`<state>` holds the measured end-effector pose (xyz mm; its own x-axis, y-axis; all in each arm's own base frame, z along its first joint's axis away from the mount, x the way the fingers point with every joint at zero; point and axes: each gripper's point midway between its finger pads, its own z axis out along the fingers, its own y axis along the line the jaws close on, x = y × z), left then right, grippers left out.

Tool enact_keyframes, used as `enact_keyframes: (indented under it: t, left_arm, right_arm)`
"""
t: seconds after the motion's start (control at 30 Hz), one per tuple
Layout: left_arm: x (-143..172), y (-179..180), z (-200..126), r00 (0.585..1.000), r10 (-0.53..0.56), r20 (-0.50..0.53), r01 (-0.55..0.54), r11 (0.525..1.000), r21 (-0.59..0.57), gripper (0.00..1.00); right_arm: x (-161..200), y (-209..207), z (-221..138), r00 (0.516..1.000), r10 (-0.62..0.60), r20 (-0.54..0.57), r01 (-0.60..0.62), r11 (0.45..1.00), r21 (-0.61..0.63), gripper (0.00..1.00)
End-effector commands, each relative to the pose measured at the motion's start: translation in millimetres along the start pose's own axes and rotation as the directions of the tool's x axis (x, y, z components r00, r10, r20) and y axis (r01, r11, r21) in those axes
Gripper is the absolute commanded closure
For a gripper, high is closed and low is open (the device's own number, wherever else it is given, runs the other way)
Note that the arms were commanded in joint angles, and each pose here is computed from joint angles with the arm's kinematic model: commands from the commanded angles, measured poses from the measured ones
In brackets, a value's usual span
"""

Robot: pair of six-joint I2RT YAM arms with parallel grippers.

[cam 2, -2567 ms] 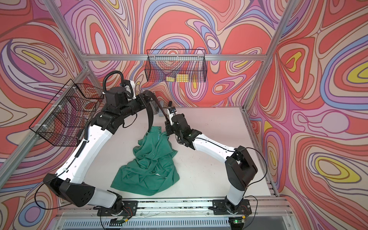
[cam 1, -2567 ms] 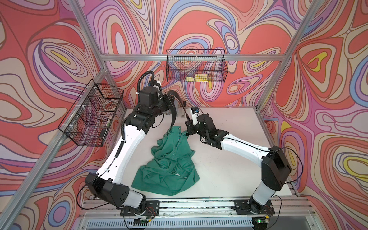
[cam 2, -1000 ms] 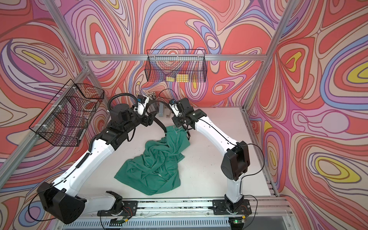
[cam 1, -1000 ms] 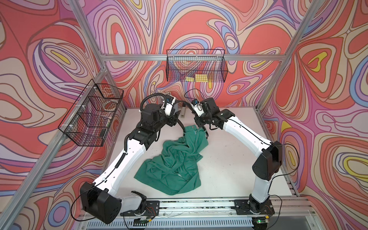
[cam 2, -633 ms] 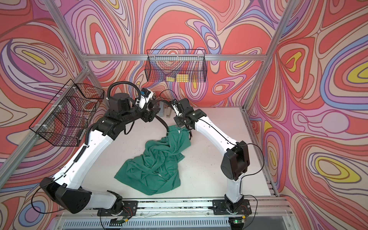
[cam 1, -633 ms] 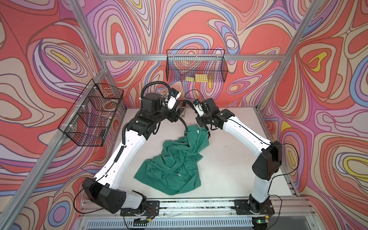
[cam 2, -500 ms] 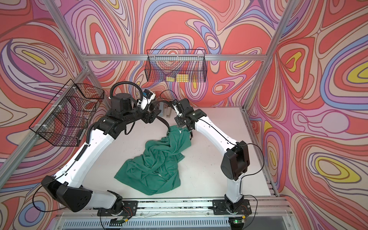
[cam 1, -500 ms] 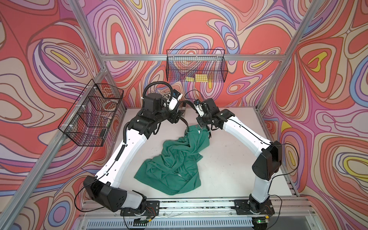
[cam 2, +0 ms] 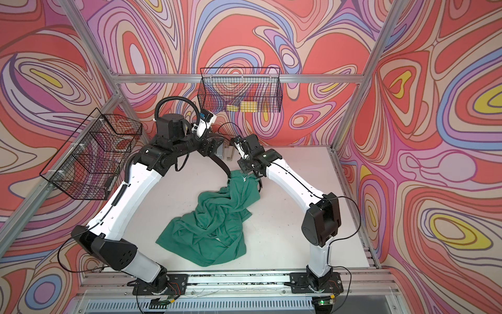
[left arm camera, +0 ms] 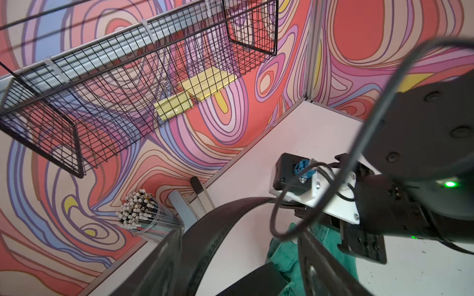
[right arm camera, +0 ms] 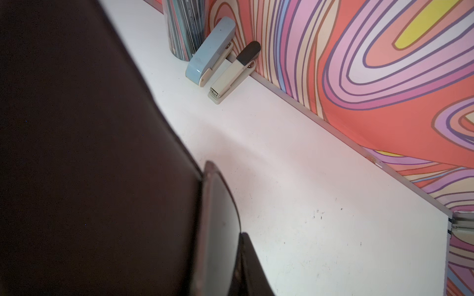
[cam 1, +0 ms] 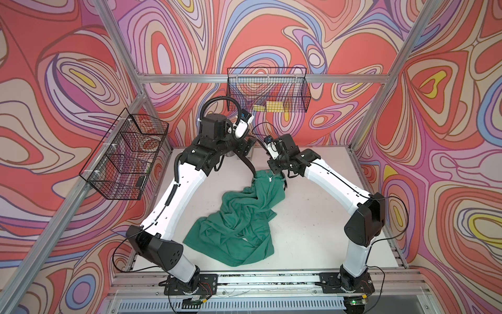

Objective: Remove the belt from the trousers

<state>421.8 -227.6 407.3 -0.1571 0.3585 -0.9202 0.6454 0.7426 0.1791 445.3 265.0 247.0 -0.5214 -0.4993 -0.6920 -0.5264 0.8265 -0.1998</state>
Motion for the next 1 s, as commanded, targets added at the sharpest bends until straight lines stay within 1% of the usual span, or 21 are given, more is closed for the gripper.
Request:
enact_keyframes:
  t: [0.0, 0.1, 0.17, 0.23, 0.3, 0.37, 0.53, 0.6, 0.67, 0.7, 0.77, 0.87, 0.97]
  left_arm:
    - [27, -9, 20, 0.997, 0.028, -0.076, -0.024, 0.998, 0.053, 0.26]
    - [39, -20, 28, 0.996, 0.06, -0.071, -0.052, 0.992, 0.112, 0.26]
    - [45, -26, 31, 0.996, 0.068, -0.06, -0.059, 0.989, 0.137, 0.26]
    - [52, -28, 33, 0.995, 0.063, -0.074, -0.052, 0.988, 0.146, 0.3]
    - [57, -29, 34, 0.994, 0.056, -0.097, -0.041, 0.988, 0.15, 0.36]
    - [63, -29, 34, 0.992, 0.053, -0.116, -0.035, 0.988, 0.152, 0.39]
    - [73, -30, 32, 0.989, 0.064, -0.134, -0.044, 0.989, 0.142, 0.38]
    - [78, -31, 30, 0.987, 0.084, -0.138, -0.064, 0.988, 0.141, 0.33]
    - [84, -24, 30, 0.983, 0.096, -0.155, -0.081, 0.992, 0.101, 0.32]
    - [85, -20, 30, 0.982, 0.098, -0.164, -0.086, 0.993, 0.076, 0.33]
    - [84, -10, 29, 0.98, 0.09, -0.176, -0.089, 0.996, 0.014, 0.43]
    - [76, 1, 25, 0.984, 0.073, -0.161, -0.083, 0.995, -0.056, 0.63]
    - [65, 10, 17, 0.99, 0.07, -0.12, -0.085, 0.989, -0.12, 0.88]
  right_arm:
    - [-22, 3, -29, 0.996, -0.007, 0.092, 0.011, 0.999, -0.051, 1.0]
    - [-28, 9, -39, 0.992, 0.0, 0.13, 0.014, 0.994, -0.111, 1.0]
    - [-29, 11, -39, 0.99, 0.012, 0.142, 0.009, 0.989, -0.147, 1.0]
    - [-33, 10, -42, 0.988, 0.028, 0.151, -0.002, 0.985, -0.172, 1.0]
    - [-36, 10, -45, 0.987, 0.035, 0.159, -0.005, 0.982, -0.188, 1.0]
    - [-38, 11, -47, 0.985, 0.043, 0.168, -0.007, 0.979, -0.205, 1.0]
    - [-40, 13, -46, 0.984, 0.07, 0.163, -0.027, 0.967, -0.253, 1.0]
    - [-41, 14, -45, 0.984, 0.078, 0.161, -0.033, 0.964, -0.264, 1.0]
    - [-43, 14, -48, 0.983, 0.083, 0.166, -0.034, 0.96, -0.279, 1.0]
    - [-43, 15, -48, 0.982, 0.084, 0.169, -0.032, 0.957, -0.287, 1.0]
    - [-45, 18, -52, 0.98, 0.085, 0.178, -0.026, 0.95, -0.311, 1.0]
    - [-46, 24, -56, 0.978, 0.093, 0.185, -0.021, 0.932, -0.361, 1.0]
    - [-45, 31, -58, 0.977, 0.1, 0.188, -0.016, 0.915, -0.404, 1.0]
